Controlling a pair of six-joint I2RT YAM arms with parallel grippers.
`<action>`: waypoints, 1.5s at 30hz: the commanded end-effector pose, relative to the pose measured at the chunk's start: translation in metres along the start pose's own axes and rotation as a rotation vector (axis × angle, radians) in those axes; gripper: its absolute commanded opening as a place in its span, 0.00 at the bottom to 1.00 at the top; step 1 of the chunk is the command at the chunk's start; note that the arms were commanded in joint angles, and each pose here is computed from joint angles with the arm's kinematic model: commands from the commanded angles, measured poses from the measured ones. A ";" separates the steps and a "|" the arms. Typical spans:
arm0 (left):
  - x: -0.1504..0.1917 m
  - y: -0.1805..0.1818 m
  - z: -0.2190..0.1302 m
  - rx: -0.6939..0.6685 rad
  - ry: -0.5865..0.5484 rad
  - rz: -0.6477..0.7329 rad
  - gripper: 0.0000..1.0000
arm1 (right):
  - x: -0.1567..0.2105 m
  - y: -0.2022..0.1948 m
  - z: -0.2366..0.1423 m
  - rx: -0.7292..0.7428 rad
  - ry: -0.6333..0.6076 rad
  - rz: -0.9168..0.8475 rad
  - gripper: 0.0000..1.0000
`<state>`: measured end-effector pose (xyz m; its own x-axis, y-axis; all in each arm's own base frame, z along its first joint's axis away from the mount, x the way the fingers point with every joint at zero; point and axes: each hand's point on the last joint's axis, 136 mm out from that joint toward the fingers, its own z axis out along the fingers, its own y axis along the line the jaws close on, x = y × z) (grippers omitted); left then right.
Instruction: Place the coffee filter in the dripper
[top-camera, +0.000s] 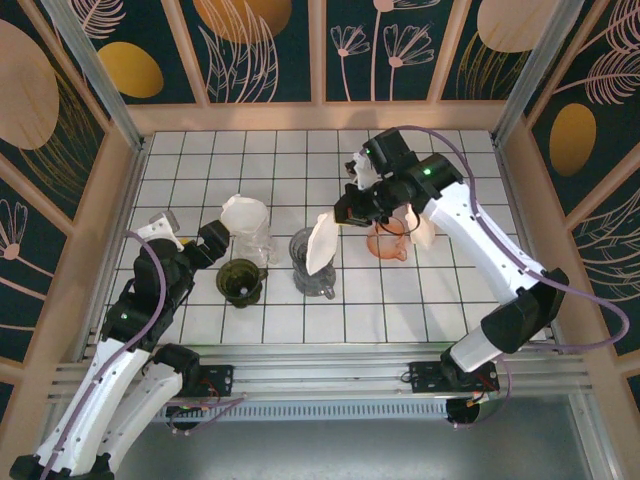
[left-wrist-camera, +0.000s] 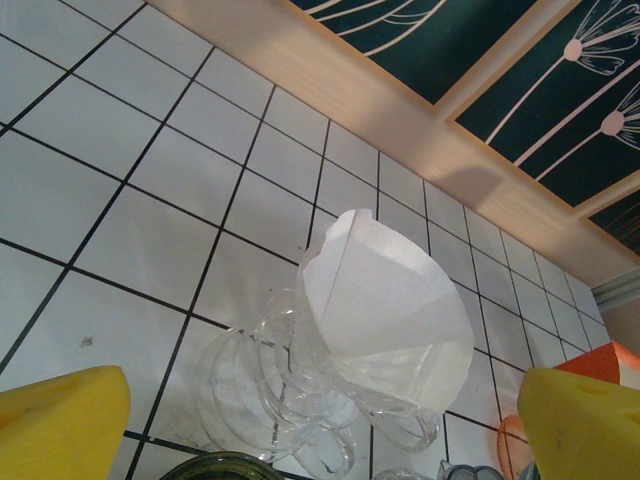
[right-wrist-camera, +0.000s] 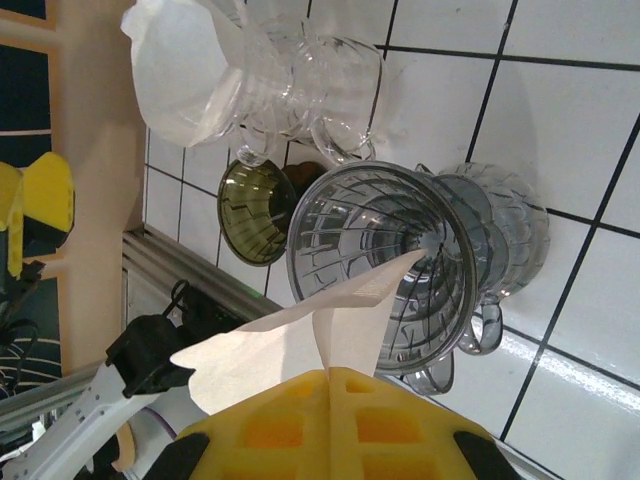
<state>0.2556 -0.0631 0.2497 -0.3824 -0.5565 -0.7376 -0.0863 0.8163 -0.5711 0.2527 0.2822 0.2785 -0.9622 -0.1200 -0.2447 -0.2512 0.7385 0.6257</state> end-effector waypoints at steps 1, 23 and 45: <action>-0.005 -0.008 -0.001 0.044 -0.020 0.017 0.99 | 0.002 -0.001 0.014 -0.019 0.037 0.026 0.00; 0.022 -0.048 0.012 0.248 0.145 0.077 0.99 | -0.008 -0.038 0.062 0.081 0.027 0.002 0.00; 0.069 -0.104 0.022 0.311 0.357 0.293 0.84 | -0.021 -0.032 0.055 0.153 -0.120 -0.125 0.51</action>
<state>0.2589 -0.1855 0.2456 -0.6439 -0.2195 -0.7329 0.3055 0.8045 -0.5094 0.2837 0.2988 0.2076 -0.9348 -0.1559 -0.3192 -0.3014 0.8235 0.4806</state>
